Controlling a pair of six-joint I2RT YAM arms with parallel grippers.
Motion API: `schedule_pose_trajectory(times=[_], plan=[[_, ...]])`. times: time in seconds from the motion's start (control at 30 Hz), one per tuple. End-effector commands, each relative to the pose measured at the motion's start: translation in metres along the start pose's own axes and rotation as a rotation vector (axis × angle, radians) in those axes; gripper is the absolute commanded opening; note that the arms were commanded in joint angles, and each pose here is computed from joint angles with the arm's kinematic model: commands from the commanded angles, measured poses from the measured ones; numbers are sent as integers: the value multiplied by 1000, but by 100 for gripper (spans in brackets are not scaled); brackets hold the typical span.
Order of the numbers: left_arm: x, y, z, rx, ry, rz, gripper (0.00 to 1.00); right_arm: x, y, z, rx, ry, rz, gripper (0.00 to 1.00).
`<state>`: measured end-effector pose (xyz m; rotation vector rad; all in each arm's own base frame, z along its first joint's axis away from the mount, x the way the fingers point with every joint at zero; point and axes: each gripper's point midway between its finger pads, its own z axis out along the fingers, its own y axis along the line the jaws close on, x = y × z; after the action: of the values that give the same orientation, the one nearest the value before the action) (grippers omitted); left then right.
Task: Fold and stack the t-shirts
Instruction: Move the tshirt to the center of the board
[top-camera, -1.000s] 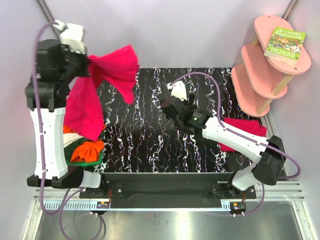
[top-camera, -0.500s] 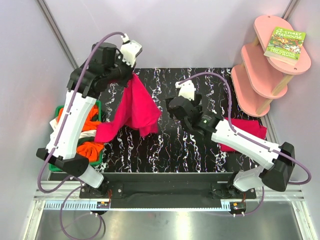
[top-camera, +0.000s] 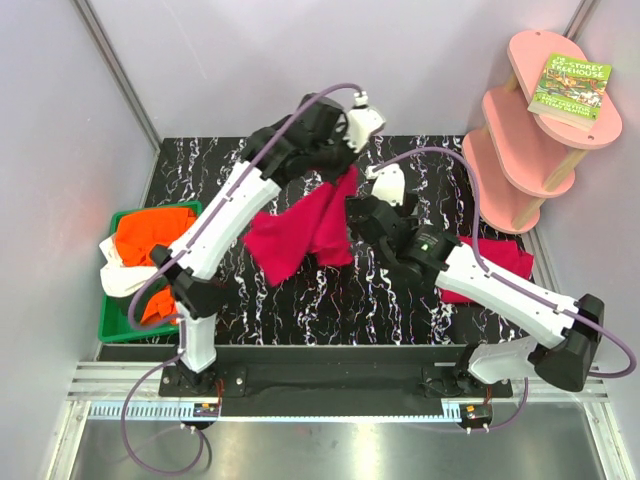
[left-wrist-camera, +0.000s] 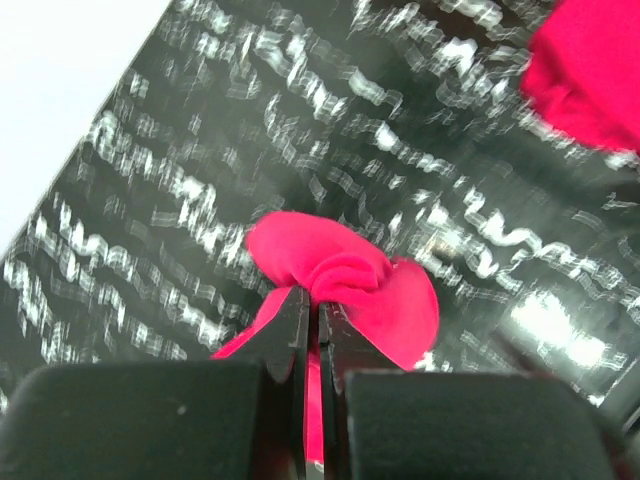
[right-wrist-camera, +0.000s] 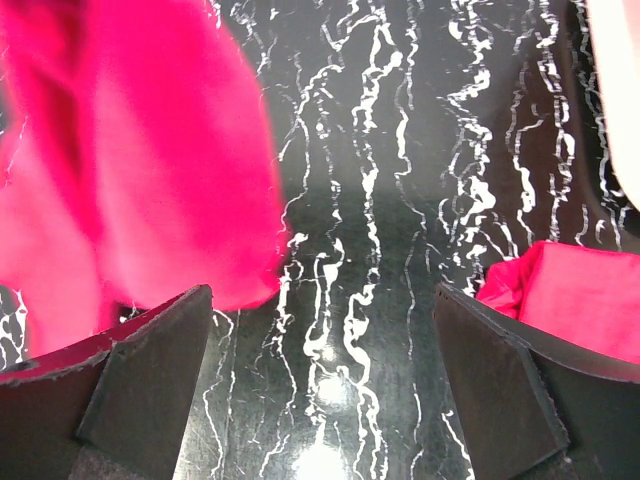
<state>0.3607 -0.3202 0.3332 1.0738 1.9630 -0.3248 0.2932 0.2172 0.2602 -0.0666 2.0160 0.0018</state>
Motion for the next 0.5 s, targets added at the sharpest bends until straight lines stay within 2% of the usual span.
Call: schedule_pose_trajectory(times=[0.0,0.17,0.2,0.23,0.27,0.3,0.4,0.47], plan=[[-54,-7,-12,-35,-168,23,0,-12,-18,-12,44,-41,51,100],[-14,6,20,-101,-45,-1,0,-9,-23,-15,57,-27,44,100],[5,6,30,-98,4,-12,5,-8,-23,-15,55,-27,45,100],[9,16,31,-115,-1,-33,12,-7,-24,-15,59,-23,38,100],[13,19,27,-117,-1,-53,30,-7,-25,-15,61,-23,40,100],[26,21,32,-116,29,-69,39,-6,-25,-15,62,-21,38,100],[50,41,28,-147,66,-132,78,-2,-25,-14,64,-11,28,100],[59,54,23,-171,60,-156,80,1,-24,-12,66,-2,19,100]])
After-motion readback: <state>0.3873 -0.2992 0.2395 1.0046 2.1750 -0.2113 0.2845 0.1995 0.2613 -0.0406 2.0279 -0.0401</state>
